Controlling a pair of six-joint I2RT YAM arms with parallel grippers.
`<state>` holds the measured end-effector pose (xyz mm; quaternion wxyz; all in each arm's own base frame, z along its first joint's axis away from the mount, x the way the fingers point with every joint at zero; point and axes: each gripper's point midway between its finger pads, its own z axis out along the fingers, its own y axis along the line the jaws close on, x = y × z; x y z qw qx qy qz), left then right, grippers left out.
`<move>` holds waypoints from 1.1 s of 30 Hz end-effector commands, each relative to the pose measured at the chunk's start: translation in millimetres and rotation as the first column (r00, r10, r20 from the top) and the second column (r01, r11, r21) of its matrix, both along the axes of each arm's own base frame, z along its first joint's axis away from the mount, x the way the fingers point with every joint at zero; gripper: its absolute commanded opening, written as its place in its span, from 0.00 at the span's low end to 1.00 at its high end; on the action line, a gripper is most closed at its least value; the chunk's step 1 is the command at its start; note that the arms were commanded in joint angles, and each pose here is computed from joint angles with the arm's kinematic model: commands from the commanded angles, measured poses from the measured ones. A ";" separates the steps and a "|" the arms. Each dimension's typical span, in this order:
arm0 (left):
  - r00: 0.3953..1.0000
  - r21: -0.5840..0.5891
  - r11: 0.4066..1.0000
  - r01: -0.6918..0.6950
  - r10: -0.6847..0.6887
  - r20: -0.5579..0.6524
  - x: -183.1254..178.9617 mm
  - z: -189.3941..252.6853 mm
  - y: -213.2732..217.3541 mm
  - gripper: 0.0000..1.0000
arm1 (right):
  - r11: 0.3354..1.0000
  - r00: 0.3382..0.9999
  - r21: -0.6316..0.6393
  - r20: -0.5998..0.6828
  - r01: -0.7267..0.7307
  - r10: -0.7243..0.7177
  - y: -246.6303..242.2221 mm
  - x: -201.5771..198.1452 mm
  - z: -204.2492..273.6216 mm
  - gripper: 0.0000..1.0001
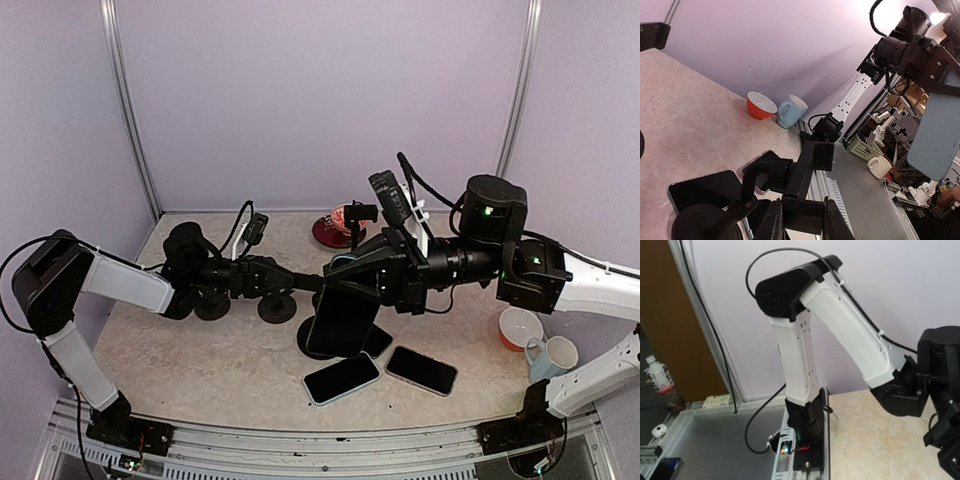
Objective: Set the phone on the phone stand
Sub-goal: Move the phone stand to the center of the board, then install the phone on the phone stand.
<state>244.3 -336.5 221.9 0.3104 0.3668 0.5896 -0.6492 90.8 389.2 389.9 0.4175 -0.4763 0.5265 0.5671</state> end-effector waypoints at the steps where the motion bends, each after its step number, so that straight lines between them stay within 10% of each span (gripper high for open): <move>1: 0.998 -0.048 0.998 0.027 -0.025 0.056 -4.9 16.8 -3.9 0.00 | 0.999 0.999 0.035 0.028 -0.038 0.037 8.4 -0.1 15.0 0.00; 33: 0.986 -0.075 0.993 0.092 -0.081 0.144 -57.8 53.8 -14.7 0.00 | 0.990 0.987 -0.051 -0.091 -0.134 0.129 61.5 71.8 -53.2 0.00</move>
